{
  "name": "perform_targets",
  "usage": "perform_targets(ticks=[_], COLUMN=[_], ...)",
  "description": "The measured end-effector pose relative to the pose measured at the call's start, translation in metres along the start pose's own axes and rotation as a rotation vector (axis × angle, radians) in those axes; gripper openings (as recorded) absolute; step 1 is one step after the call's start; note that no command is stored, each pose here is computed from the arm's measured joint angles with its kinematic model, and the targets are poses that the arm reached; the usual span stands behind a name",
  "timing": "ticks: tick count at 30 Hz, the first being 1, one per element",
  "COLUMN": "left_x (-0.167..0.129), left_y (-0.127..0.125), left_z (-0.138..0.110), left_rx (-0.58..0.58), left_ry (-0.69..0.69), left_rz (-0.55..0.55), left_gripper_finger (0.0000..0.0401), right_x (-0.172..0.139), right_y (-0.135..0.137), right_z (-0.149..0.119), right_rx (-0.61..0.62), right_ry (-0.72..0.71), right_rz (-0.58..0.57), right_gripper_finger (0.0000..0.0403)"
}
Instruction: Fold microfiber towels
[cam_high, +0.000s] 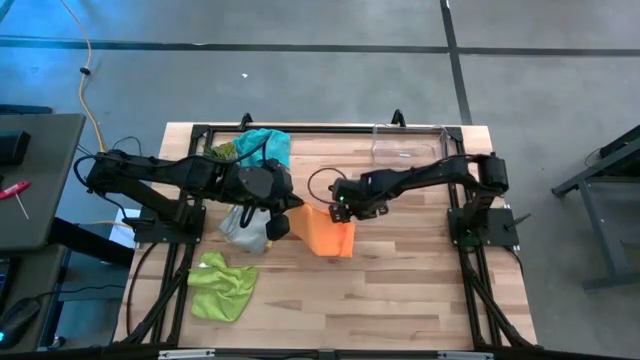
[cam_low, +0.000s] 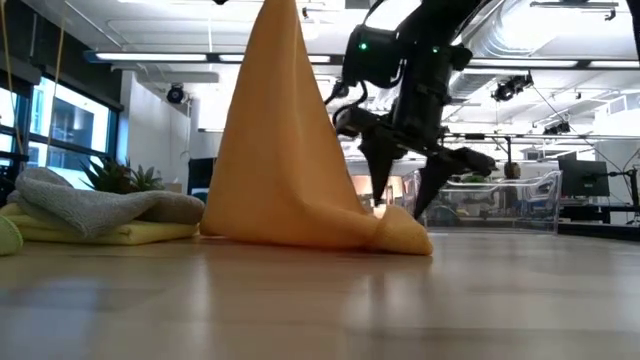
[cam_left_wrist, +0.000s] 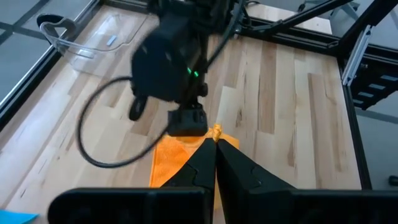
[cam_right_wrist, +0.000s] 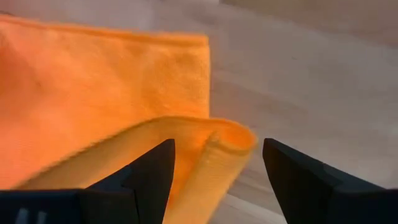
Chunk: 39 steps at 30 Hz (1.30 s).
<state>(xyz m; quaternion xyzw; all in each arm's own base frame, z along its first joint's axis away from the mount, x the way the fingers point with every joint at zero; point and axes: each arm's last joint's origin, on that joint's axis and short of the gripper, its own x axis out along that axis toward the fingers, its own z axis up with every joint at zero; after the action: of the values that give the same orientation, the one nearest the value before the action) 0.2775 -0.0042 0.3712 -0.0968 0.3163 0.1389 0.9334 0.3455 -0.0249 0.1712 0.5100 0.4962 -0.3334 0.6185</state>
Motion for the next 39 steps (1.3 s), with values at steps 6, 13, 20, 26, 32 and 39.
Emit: perform_targets(ticks=[6, 13, 20, 26, 32, 39], left_x=[0.000, 0.000, 0.000, 0.000, 0.000, 0.000], left_y=[0.000, 0.000, 0.000, 0.000, 0.000, 0.000], left_z=[0.000, 0.000, 0.000, 0.001, 0.000, 0.001], left_rx=[0.010, 0.009, 0.001, -0.001, -0.001, -0.001], left_ry=[-0.005, -0.005, -0.005, -0.008, -0.009, -0.009], left_rz=[0.001, 0.001, 0.004, 0.013, 0.015, 0.015], left_gripper_finger=[0.0000, 0.0000, 0.0000, 0.0000, 0.0000, 0.0000], right_x=[0.012, 0.002, -0.003, 0.007, 0.011, 0.011], right_y=[-0.005, -0.011, -0.014, -0.011, -0.013, -0.013], right_z=[-0.004, -0.007, -0.016, -0.021, -0.025, -0.024], right_rx=[0.002, -0.053, -0.110, -0.063, -0.029, -0.016], right_ry=[0.016, 0.046, 0.077, 0.071, 0.051, 0.047], right_rz=[-0.087, -0.221, -0.306, -0.225, -0.233, -0.227], right_gripper_finger=[0.0236, 0.0236, 0.0236, 0.0236, 0.0231, 0.0170])
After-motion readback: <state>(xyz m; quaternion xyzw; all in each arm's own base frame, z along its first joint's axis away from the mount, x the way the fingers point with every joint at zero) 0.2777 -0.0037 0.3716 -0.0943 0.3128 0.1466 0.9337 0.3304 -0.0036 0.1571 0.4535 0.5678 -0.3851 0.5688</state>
